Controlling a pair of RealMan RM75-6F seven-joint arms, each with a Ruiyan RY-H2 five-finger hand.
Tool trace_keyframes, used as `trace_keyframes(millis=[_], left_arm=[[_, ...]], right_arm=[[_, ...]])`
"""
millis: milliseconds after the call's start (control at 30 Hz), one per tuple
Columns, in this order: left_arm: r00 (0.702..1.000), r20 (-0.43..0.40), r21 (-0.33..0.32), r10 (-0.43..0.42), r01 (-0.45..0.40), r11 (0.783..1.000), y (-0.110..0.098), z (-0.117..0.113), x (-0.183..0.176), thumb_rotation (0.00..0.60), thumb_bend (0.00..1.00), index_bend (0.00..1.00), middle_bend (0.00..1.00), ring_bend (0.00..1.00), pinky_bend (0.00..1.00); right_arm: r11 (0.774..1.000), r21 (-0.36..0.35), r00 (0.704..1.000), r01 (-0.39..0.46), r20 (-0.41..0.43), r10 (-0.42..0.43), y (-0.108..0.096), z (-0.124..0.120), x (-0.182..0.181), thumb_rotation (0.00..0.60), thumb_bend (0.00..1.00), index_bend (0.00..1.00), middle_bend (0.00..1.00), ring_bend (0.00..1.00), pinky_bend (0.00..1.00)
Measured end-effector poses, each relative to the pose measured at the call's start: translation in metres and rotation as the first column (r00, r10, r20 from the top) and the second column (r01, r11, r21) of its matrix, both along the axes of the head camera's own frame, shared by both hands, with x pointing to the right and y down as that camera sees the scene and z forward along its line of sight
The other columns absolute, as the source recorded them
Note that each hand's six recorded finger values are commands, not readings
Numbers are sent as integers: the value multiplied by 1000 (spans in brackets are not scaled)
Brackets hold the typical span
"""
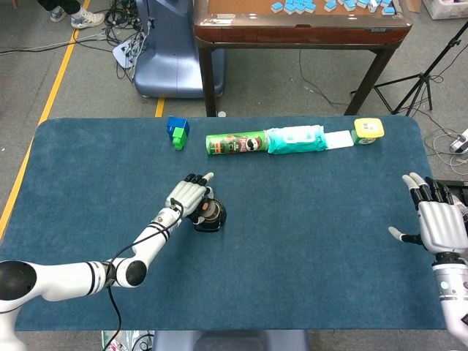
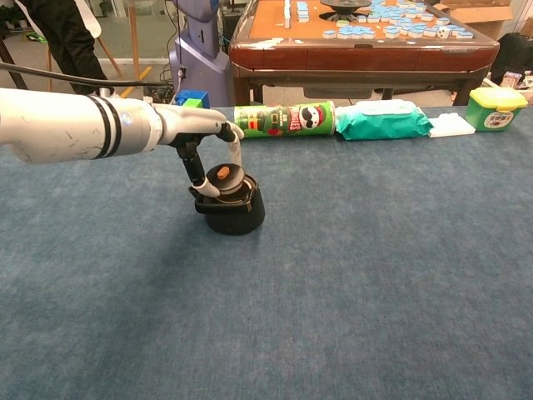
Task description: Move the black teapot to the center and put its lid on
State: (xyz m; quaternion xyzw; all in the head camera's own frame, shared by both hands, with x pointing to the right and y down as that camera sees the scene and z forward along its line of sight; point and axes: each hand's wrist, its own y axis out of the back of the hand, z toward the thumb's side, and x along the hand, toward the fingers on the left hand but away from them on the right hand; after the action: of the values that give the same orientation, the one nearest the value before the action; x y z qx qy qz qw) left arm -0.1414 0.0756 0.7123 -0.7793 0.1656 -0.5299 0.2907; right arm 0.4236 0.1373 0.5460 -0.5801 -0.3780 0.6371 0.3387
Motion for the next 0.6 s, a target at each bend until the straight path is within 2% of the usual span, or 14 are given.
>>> trace_keyframes(millis=[133, 367, 600], left_arm=[[1000, 6, -4, 3, -3, 1000, 1, 1, 0, 600, 255, 396, 0, 0, 0], [1000, 7, -14, -4, 4, 1000, 1, 2, 1, 600, 253, 212, 0, 0, 0], [1000, 6, -25, -10, 10, 1000, 0, 3, 0, 600, 253, 129, 0, 0, 0]], right_arm=[[1000, 0, 1000, -1, 2, 1, 0, 0, 0, 600, 95, 87, 102, 0, 0], [1000, 6, 1000, -5, 5, 5, -1, 0, 0, 600, 95, 88, 102, 0, 0], [1000, 13, 1000, -10, 6, 10, -1, -1, 1, 600, 95, 88, 102, 0, 0]])
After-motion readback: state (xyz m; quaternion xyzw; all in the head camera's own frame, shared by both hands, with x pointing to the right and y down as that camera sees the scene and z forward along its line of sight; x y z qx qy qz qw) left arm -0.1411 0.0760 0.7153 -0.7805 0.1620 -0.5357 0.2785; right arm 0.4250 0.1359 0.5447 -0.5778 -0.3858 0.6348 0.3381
